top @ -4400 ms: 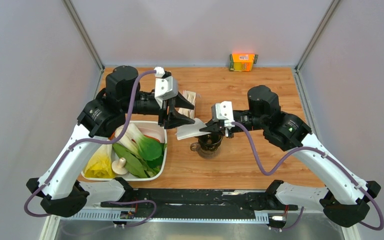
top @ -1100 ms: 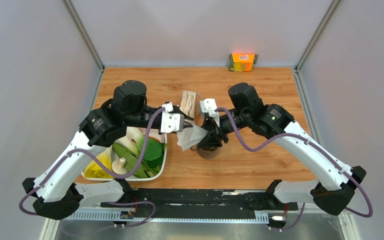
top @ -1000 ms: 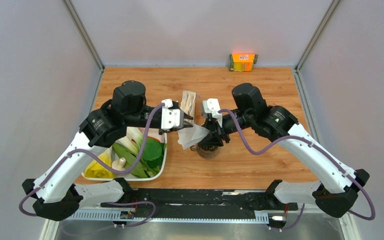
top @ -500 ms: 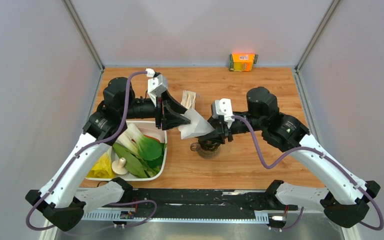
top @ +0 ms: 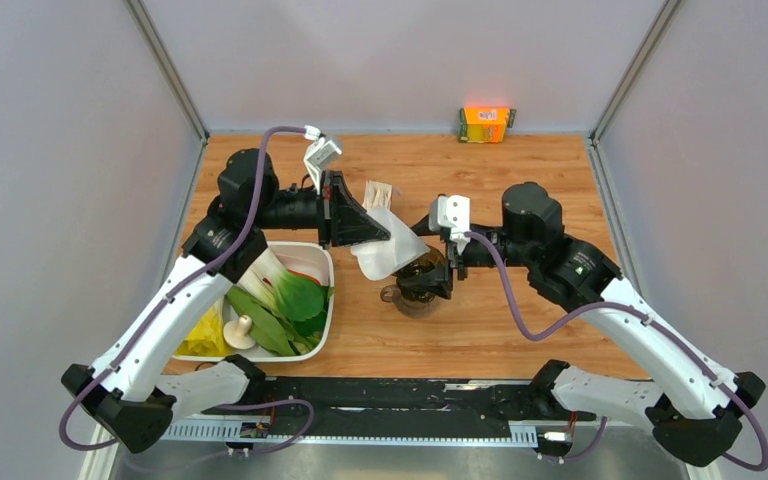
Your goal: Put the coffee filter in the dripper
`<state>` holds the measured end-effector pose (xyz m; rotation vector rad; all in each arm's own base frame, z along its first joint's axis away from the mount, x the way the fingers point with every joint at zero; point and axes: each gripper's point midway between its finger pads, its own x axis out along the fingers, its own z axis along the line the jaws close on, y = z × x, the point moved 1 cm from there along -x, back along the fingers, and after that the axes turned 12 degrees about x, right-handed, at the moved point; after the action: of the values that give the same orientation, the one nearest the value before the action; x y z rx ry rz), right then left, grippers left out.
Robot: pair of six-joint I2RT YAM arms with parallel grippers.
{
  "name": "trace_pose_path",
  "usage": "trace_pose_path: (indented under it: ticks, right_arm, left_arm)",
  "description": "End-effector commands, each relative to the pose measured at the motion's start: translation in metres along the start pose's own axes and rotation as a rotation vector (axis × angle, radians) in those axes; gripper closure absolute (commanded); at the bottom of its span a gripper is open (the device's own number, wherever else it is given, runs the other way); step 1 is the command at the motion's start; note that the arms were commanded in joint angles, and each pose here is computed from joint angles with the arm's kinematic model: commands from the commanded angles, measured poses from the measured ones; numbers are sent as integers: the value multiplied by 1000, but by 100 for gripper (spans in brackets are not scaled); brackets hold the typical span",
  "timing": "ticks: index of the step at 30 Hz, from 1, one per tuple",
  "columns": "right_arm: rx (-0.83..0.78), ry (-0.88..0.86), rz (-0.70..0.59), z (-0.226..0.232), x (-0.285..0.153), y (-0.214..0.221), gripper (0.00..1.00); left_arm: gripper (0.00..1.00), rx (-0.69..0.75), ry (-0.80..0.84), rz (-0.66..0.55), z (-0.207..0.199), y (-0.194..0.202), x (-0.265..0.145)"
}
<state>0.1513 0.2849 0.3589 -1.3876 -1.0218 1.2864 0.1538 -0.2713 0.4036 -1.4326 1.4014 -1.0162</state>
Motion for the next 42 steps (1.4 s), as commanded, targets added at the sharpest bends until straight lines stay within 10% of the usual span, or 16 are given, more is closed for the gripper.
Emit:
trace_pose_path:
  ticks: [1,26,37,42]
  right_arm:
    - [71,159,-9,-32,-25,9,10]
    - [354,456,31,-110,-103,57,0]
    - [368,404,70,-117,-95,64,22]
    - [383,301,76,-105,-81,69,40]
  left_arm:
    - [100,-65,-97,66,20,-1,2]
    - [100,-11,-393,651,132,126,55]
    - [38,23,-332,551,127,95,45]
    - [41,-26,-263,352,116,69,17]
